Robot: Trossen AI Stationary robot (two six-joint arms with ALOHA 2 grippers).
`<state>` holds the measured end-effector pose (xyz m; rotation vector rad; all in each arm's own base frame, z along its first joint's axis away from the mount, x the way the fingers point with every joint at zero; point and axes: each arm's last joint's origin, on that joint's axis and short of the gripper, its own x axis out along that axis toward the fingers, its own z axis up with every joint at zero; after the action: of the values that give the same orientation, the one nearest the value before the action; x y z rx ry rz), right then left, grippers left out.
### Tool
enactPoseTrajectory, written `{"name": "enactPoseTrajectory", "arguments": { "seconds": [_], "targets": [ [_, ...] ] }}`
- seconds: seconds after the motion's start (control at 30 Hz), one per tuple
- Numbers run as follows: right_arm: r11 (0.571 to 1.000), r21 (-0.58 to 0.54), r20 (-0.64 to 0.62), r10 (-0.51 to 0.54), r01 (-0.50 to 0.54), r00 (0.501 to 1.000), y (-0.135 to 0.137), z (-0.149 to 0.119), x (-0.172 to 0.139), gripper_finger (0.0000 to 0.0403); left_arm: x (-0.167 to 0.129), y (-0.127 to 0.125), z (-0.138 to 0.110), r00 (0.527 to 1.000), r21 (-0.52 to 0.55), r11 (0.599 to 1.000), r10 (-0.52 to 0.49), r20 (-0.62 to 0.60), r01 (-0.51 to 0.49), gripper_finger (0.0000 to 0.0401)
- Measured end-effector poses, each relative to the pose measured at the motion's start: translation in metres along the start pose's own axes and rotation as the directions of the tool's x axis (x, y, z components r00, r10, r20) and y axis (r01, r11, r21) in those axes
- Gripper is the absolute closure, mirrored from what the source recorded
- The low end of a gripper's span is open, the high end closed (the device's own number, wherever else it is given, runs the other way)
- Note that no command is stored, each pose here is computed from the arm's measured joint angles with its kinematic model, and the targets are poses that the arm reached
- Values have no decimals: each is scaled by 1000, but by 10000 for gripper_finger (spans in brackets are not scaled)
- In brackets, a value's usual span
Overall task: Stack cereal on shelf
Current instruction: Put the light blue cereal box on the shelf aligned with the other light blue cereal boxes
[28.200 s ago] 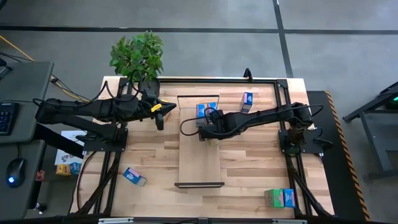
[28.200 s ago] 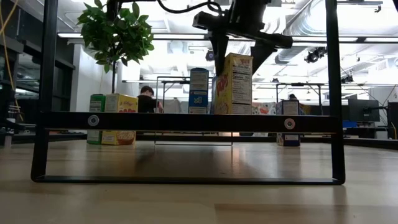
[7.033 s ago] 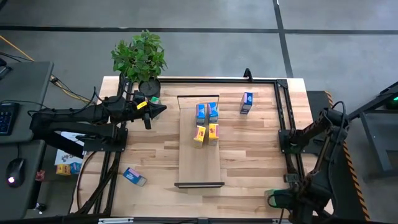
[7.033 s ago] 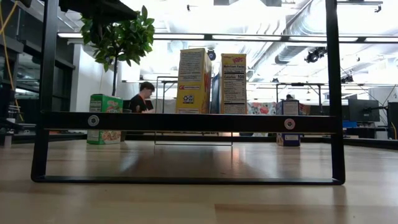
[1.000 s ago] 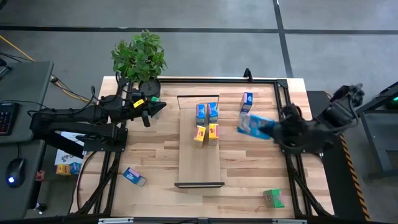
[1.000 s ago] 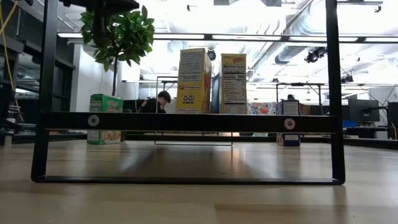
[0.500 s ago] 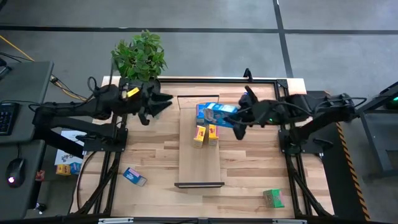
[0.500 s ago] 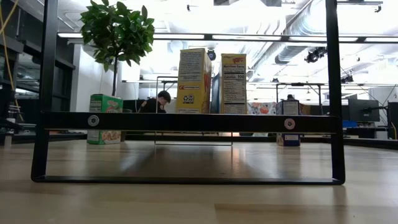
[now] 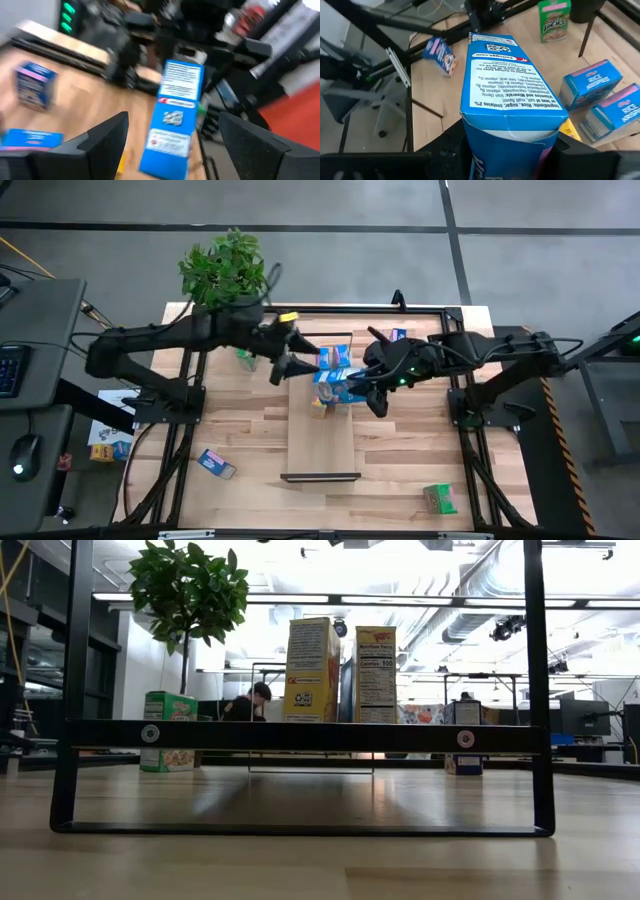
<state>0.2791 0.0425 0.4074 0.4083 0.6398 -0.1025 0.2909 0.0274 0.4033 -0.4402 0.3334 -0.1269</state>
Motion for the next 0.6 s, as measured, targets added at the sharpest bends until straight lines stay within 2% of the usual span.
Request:
{"name": "enactPoseTrajectory", "arguments": {
  "seconds": [0.1, 0.27, 0.43, 0.6],
  "targets": [
    [1000, -20, -17, 10, -10, 1000, 1, -1, 5, 267, 14, 1, 3, 996, 2, 999, -46, -76, 46, 99],
    [998, -44, -40, 32, -34, 999, 2, -1, 13, 267, 31, 8, 0, 985, 7, 1000, -21, -172, 22, 99],
    [998, -56, -36, 14, -17, 999, -2, 1, 16, 267, 40, 10, -4, 968, -30, 994, -113, -223, 109, 99],
    [999, -36, -27, 14, -15, 1000, -9, 6, 19, 267, 48, 8, -9, 962, -29, 993, -116, -248, 112, 99]
  ]
}}
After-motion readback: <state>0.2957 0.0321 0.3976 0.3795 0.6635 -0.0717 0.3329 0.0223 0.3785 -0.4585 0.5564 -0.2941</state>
